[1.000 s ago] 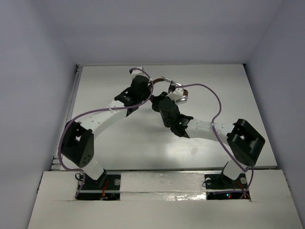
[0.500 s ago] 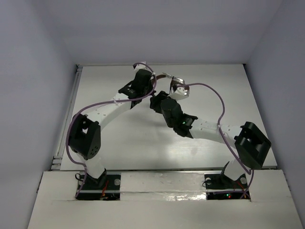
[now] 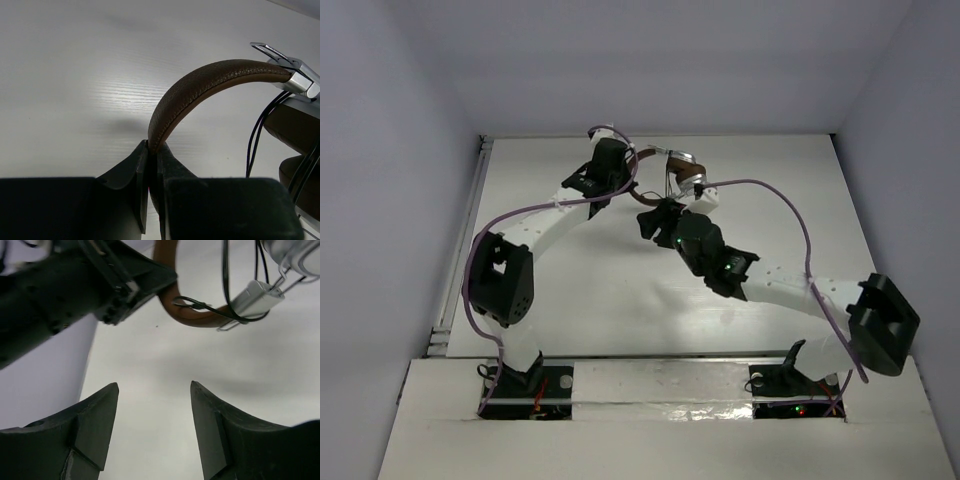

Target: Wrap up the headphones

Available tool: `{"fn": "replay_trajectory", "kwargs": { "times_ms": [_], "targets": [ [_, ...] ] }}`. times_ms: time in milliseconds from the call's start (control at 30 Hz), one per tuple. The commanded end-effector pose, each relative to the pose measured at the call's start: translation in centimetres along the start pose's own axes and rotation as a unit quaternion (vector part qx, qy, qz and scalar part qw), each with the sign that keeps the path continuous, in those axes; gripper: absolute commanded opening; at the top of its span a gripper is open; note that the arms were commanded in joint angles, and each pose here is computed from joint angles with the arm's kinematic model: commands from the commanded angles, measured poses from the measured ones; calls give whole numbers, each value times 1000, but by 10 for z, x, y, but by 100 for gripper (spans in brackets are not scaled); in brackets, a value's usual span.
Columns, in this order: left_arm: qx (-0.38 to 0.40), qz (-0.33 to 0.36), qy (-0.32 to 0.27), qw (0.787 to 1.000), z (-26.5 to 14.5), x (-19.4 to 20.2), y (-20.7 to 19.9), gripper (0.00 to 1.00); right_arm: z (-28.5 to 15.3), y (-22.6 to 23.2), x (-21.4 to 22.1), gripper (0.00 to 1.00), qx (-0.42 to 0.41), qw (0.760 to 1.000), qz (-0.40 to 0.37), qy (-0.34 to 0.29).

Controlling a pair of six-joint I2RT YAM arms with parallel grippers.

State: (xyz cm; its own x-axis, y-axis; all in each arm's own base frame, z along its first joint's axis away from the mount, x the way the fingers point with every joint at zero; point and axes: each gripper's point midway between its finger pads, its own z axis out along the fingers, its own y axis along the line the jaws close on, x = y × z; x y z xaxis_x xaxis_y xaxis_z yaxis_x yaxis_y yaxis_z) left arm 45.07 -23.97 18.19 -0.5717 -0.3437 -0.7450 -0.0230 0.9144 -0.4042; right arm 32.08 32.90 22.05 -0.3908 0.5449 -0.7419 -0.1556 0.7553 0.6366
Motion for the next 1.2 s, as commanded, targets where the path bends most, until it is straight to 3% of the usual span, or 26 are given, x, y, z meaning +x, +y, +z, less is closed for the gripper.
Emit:
{"fn": "replay_trajectory", "kwargs": {
  "times_ms": [0,67,133,233,567,667,700,800,1033,1167],
  "targets": [
    [45,-19,-37,998,-3,-25,-26,0,-26,28,-21,66,-64,998,13,-3],
    [43,-17,-30,998,2,-18,-23,0,-37,30,-25,66,-78,997,6,3],
    [44,-17,-23,999,10,-9,-20,0,-55,31,-34,56,-97,995,-1,3],
    [38,-14,-5,999,23,9,-13,0,-79,18,-46,0,-103,995,-12,-10],
    [15,-2,35,999,61,51,4,0,-134,-40,-73,0,-57,996,-35,-51],
    [11,0,40,999,67,56,7,0,-138,-50,-73,9,-49,997,-32,-56],
    [8,3,44,999,71,60,9,0,-140,-54,-74,21,-44,997,-29,-61],
    [3,9,56,998,78,70,13,0,-139,-61,-74,43,-32,997,-24,-69],
    [-17,27,76,997,89,89,22,0,-139,-66,-76,70,-17,997,-24,-75],
    [-15,34,73,997,84,88,18,20,-139,-68,-80,86,-5,997,-32,-75]
  ]
}}
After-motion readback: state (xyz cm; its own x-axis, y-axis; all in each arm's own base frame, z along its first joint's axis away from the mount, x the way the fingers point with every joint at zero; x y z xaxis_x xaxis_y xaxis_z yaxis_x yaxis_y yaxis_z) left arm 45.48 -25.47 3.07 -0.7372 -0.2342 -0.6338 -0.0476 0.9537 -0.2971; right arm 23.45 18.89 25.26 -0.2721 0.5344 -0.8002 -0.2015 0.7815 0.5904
